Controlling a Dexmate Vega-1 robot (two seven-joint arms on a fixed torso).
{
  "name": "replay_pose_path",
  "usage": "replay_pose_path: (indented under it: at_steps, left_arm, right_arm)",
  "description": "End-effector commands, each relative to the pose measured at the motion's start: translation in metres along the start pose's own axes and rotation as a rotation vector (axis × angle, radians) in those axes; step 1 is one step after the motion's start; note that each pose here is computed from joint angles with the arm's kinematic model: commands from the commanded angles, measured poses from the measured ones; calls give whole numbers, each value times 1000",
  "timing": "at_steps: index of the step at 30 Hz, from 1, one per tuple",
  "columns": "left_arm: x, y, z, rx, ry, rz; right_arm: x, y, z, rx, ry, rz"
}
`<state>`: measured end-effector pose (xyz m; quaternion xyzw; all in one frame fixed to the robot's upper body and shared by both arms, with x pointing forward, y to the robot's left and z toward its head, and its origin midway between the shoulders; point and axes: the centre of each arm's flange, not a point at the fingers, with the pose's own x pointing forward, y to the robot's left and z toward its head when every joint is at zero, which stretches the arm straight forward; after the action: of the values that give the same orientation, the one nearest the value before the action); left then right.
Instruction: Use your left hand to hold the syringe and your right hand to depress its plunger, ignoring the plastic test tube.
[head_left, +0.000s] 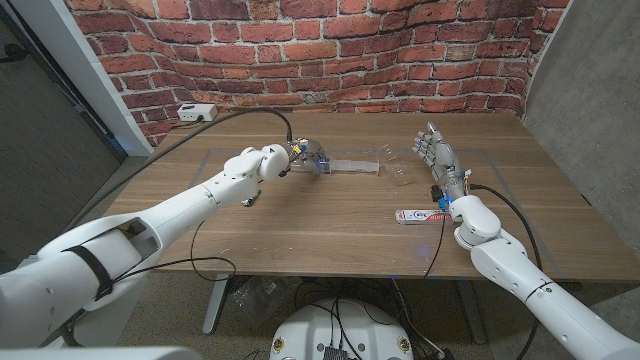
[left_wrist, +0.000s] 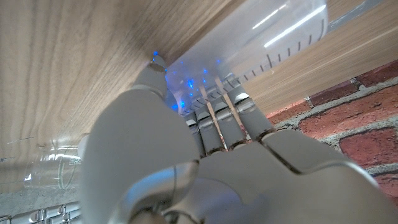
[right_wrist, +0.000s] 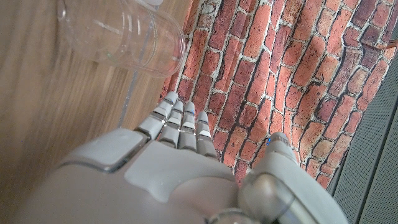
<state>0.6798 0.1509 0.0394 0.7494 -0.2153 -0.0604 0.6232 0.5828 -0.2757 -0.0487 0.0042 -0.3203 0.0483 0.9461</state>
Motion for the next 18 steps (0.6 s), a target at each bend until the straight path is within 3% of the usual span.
replay_pose_path:
  at_steps: [1, 18]
  left_arm:
    - [-18, 16, -3, 5, 5, 69]
    - [-40, 30, -7, -4, -7, 114]
  right_arm:
    - [-1, -1, 1, 9, -10, 1]
    - [-1, -2, 6, -6, -28, -2]
